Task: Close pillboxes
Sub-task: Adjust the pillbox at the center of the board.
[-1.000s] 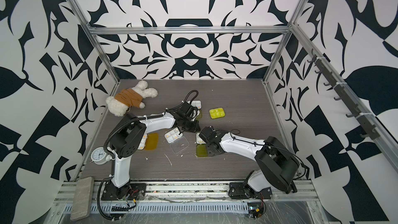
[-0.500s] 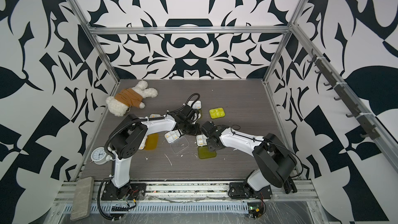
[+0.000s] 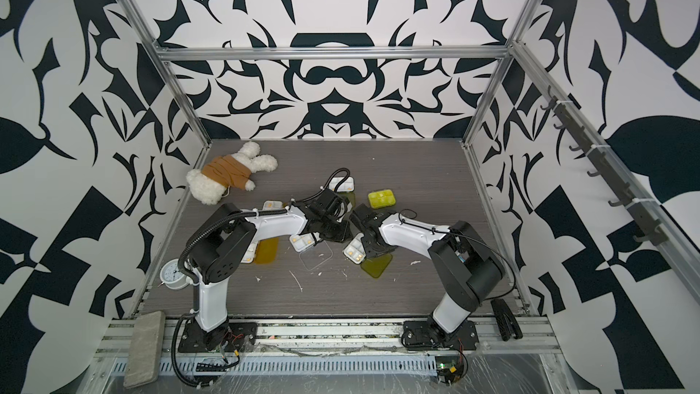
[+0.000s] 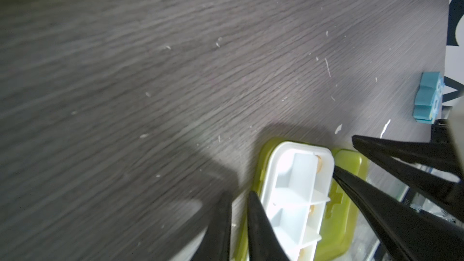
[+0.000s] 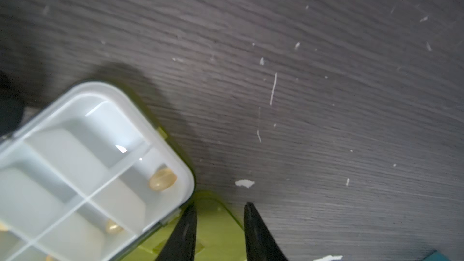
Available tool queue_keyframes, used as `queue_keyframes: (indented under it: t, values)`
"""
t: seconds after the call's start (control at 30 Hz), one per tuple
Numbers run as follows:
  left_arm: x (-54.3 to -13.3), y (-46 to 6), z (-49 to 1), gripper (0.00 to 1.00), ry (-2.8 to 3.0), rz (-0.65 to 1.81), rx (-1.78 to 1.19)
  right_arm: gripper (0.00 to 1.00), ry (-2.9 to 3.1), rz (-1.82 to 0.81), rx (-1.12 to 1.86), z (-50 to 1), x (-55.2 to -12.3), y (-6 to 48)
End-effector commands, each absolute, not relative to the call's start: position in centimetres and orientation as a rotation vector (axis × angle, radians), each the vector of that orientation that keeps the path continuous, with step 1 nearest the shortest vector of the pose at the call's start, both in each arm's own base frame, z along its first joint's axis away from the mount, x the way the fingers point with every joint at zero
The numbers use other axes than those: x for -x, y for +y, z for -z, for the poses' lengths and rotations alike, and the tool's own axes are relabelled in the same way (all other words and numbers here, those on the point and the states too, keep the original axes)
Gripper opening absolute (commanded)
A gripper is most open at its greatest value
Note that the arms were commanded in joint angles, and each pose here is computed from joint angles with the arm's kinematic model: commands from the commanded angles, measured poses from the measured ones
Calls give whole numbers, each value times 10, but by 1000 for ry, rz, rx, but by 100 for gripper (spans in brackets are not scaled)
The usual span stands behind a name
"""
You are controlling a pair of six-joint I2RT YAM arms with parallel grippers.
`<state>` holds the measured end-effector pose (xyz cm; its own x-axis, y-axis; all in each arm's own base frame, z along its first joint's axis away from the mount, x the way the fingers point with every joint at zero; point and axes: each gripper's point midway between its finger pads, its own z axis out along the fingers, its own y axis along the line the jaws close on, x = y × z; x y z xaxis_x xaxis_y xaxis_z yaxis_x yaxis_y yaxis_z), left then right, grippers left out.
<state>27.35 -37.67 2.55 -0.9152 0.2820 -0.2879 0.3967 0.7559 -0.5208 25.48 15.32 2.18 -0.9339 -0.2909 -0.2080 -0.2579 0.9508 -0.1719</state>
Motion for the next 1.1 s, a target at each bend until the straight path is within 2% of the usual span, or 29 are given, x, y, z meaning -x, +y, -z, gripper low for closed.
queue_keyframes:
  t: [0.0, 0.6, 0.93, 1.07]
  values:
    - [-256, -367, -17, 17, 2828, 844, -534, 35, 2819, 209, 432, -34, -271, 160]
    - [-247, -363, -27, 17, 2816, 852, -538, 36, 2787, 194, 469, -40, -309, 172]
    - [-250, -357, -36, 17, 2802, 790, -565, 36, 2742, 63, 355, -84, -292, 163]
    - [-251, -359, -44, 17, 2789, 803, -569, 34, 2795, -52, 221, -81, -280, 143]
